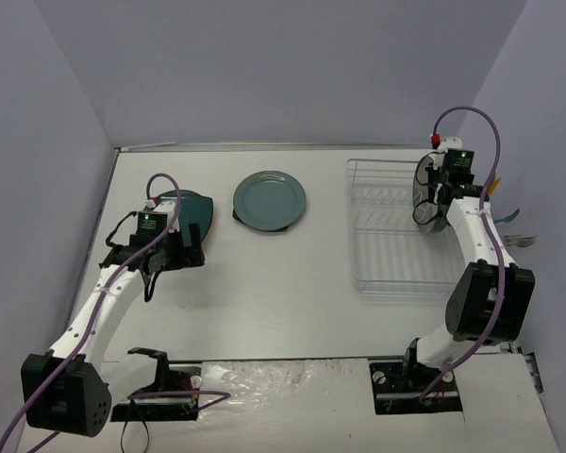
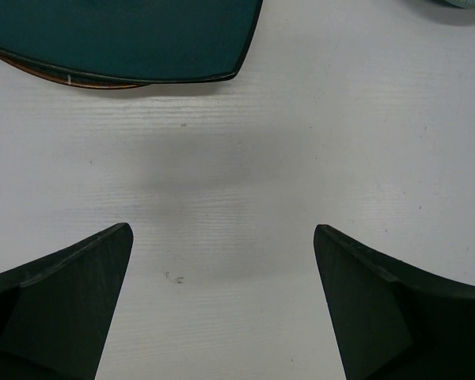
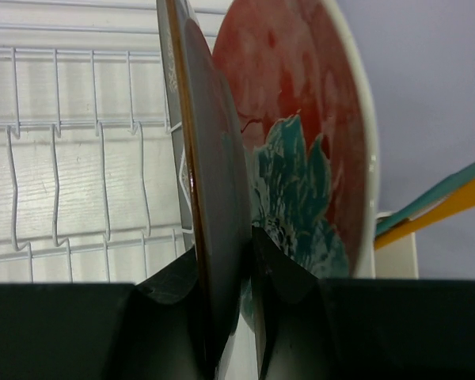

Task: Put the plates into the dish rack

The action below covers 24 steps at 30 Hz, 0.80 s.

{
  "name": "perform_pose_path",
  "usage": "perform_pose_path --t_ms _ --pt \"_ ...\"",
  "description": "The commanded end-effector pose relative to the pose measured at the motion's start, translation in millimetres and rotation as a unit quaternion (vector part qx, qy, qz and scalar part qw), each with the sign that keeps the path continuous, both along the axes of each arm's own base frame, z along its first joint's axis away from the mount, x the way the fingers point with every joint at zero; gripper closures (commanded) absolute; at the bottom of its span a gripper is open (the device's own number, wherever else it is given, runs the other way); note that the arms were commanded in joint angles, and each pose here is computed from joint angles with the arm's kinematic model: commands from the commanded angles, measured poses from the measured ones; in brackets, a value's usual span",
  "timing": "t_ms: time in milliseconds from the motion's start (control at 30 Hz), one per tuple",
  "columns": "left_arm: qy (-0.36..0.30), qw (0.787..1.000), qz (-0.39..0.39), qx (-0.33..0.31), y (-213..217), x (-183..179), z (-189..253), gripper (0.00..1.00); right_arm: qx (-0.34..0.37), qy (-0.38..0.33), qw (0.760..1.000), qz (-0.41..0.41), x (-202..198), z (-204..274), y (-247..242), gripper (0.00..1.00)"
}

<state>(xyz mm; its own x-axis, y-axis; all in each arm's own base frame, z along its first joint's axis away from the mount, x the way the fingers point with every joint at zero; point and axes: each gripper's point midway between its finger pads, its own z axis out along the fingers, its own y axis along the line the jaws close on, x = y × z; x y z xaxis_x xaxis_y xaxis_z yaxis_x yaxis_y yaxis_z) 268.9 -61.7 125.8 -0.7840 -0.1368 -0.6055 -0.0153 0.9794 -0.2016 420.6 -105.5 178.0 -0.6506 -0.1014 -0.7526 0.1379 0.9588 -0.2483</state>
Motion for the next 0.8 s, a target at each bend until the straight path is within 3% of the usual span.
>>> perform_pose_path --t_ms 0,367,567,767 --pt "-0.042 0.999 0.006 0.005 3 17 22 0.03 0.01 -0.123 0.992 -0.005 37 50 -5 1.0" --pt "-0.036 0.999 0.016 0.007 8 19 21 0.03 0.053 -0.113 0.992 -0.009 41 24 0 0.98" --pt "-0.039 0.999 0.02 0.004 9 19 22 0.03 0.066 -0.125 0.99 -0.01 35 33 5 0.79" --pt "-0.029 0.999 0.013 -0.019 1 19 18 0.03 0.065 -0.14 0.988 -0.017 29 48 4 0.67"
